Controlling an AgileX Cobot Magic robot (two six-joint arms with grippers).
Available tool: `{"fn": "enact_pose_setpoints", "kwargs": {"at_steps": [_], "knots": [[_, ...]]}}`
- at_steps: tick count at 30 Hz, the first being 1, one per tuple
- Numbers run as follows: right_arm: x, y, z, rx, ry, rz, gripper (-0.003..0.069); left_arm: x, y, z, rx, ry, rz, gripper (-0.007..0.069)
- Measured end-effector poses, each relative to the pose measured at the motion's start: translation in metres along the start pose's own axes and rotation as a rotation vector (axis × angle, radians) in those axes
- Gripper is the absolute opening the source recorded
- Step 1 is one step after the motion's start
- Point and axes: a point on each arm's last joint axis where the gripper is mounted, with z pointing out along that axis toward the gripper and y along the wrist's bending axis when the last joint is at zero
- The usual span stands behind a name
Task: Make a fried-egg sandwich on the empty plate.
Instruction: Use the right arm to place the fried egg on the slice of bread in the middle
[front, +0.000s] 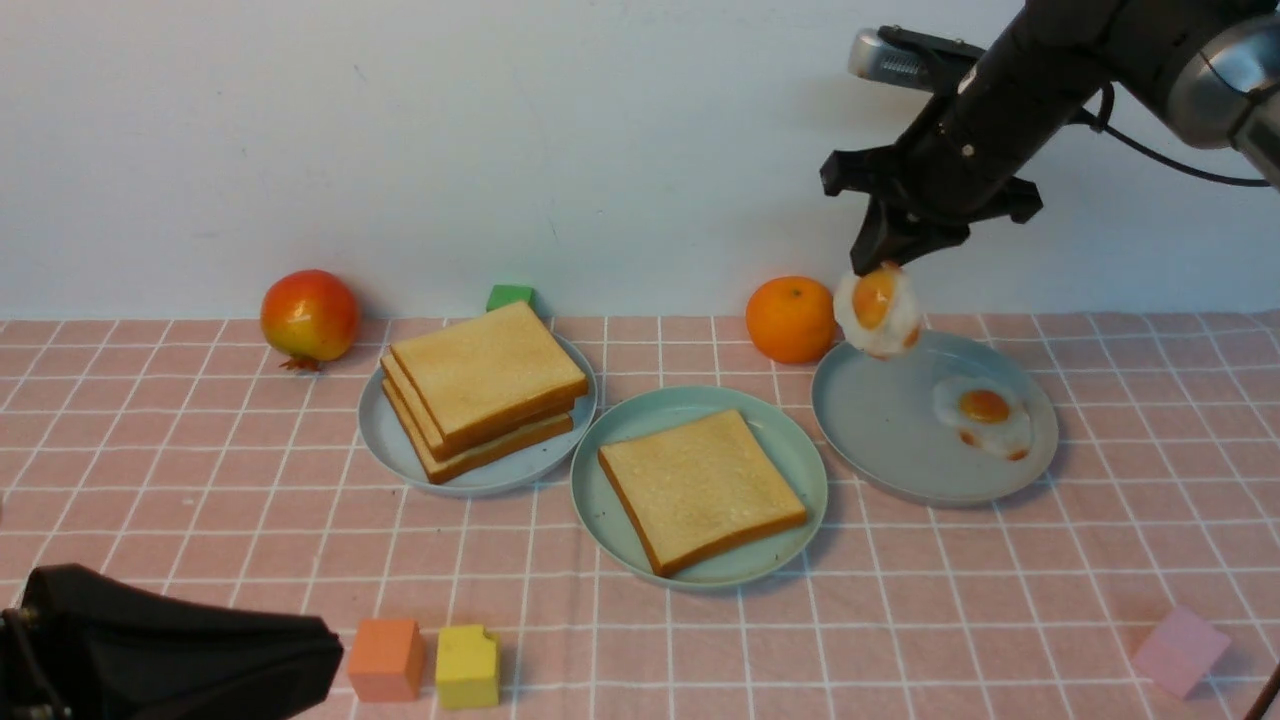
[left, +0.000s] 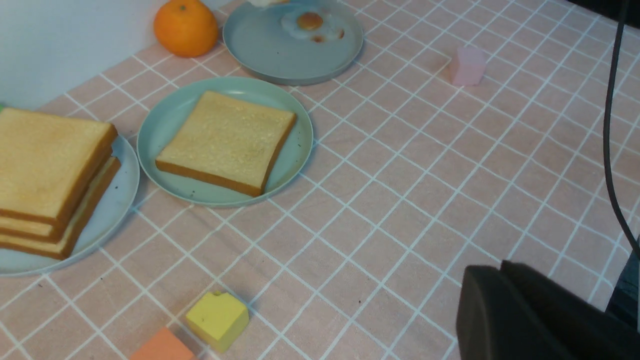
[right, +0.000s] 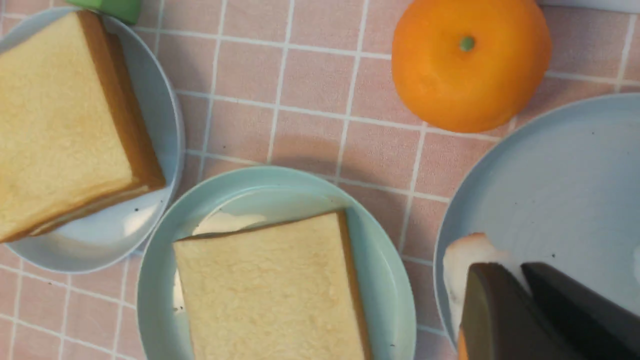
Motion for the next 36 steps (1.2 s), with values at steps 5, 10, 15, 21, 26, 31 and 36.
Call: {"fn": "enact_pose_setpoints", "kwargs": {"at_steps": [5, 10, 15, 21, 26, 31, 36], "knots": [[0.001, -0.004, 0.001, 0.007, 0.008, 0.004, 0.0071, 0.002, 0.000, 0.000, -0.005, 0.019, 0.009, 0.0058], [0.009, 0.024, 0.011, -0.166, 0.040, -0.013, 0.0071, 0.002, 0.002, 0.000, -0.022, 0.023, 0.030, 0.0058], [0.047, 0.072, 0.039, -0.259, 0.200, -0.111, 0.0071, 0.002, 0.002, 0.000, -0.026, 0.025, 0.033, 0.0058], [0.065, 0.094, 0.054, -0.349, 0.252, -0.119, 0.0071, 0.002, 0.004, 0.000, -0.039, 0.025, 0.049, 0.0062], [0.058, 0.095, 0.068, -0.391, 0.169, -0.067, 0.0071, 0.002, 0.004, 0.000, -0.045, 0.026, 0.057, 0.0063], [0.061, 0.089, 0.092, -0.381, 0.182, -0.038, 0.0071, 0.002, 0.004, 0.000, -0.045, 0.026, 0.057, 0.0066], [0.065, 0.079, 0.110, -0.356, 0.214, -0.005, 0.0071, 0.002, 0.004, 0.000, -0.041, 0.025, 0.051, 0.0067]]}}
